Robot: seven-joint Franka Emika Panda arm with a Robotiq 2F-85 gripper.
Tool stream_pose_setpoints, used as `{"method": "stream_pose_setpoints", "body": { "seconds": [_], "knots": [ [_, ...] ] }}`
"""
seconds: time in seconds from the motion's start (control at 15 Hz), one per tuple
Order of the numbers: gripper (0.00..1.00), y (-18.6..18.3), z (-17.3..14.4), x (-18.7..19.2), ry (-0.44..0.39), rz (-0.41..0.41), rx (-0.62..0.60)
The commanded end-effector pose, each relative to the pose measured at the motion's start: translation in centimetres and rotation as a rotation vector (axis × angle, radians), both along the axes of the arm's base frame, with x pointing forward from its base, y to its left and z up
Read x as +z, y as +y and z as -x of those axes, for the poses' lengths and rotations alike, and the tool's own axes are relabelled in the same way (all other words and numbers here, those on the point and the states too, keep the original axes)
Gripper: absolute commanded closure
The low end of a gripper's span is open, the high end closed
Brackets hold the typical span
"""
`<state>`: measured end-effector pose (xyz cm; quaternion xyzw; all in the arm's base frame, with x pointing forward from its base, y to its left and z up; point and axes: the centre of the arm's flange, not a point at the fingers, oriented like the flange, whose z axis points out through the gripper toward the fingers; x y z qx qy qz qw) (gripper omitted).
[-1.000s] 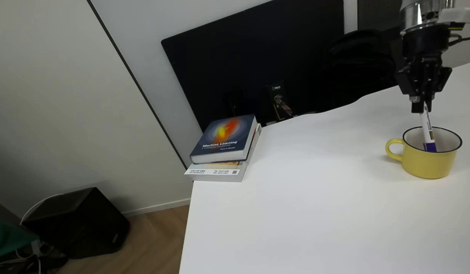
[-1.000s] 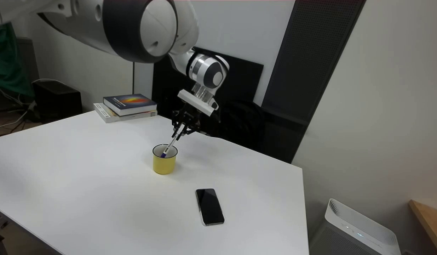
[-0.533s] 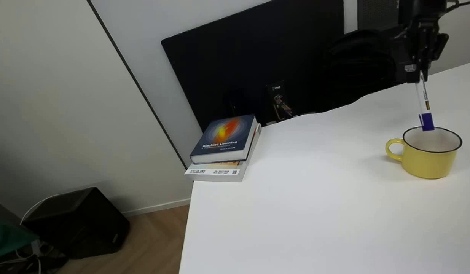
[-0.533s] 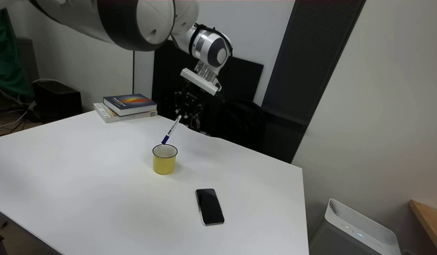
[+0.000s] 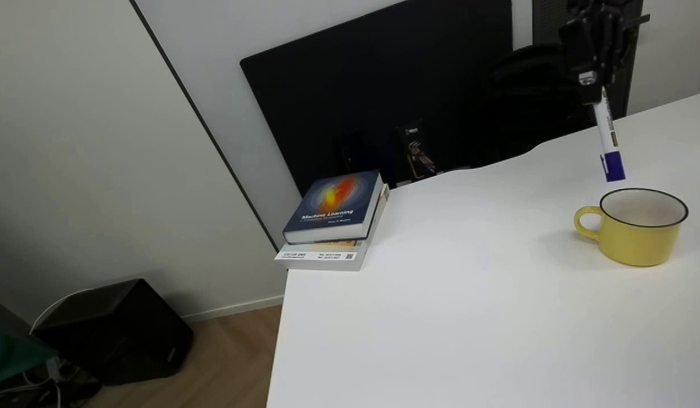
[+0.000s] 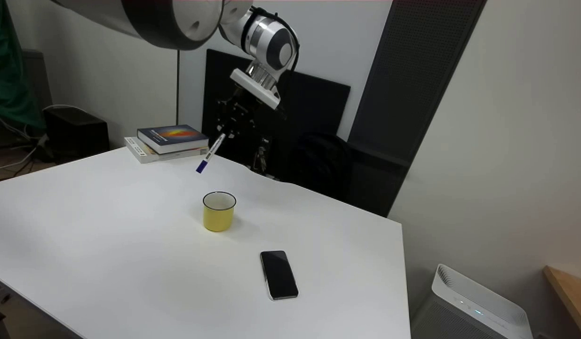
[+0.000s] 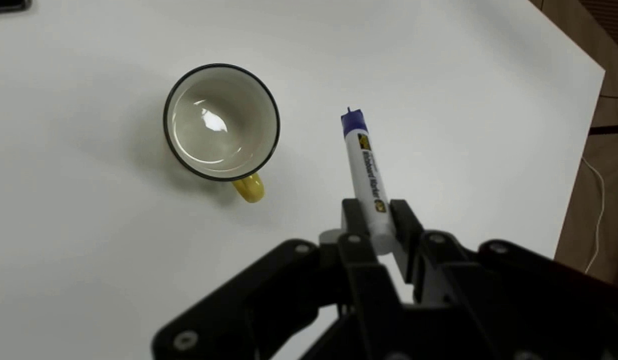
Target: Put the marker in the mug on the table
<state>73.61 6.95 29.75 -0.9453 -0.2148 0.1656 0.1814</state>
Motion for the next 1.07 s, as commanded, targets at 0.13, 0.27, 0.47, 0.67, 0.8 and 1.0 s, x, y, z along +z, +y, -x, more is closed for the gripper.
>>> {"method": "stream_pose_setpoints", "body": {
  "seconds": [0.13,0.27,0.47,0.67,0.8,1.0],
  "knots": [
    [0.96,6.0,4.2,-1.4,0.053,-0.065,0.148],
    [0.96,8.0,5.5,-2.2,0.068,-0.084,0.205],
    [0.96,10.4,7.2,-3.5,0.079,-0.116,0.287],
    [0.96,11.9,8.7,-5.7,0.099,-0.127,0.336],
    [0.96,12.5,9.8,-7.5,0.092,-0.119,0.361],
    [0.96,13.2,11.5,-9.4,0.096,-0.127,0.392]
  ]
}}
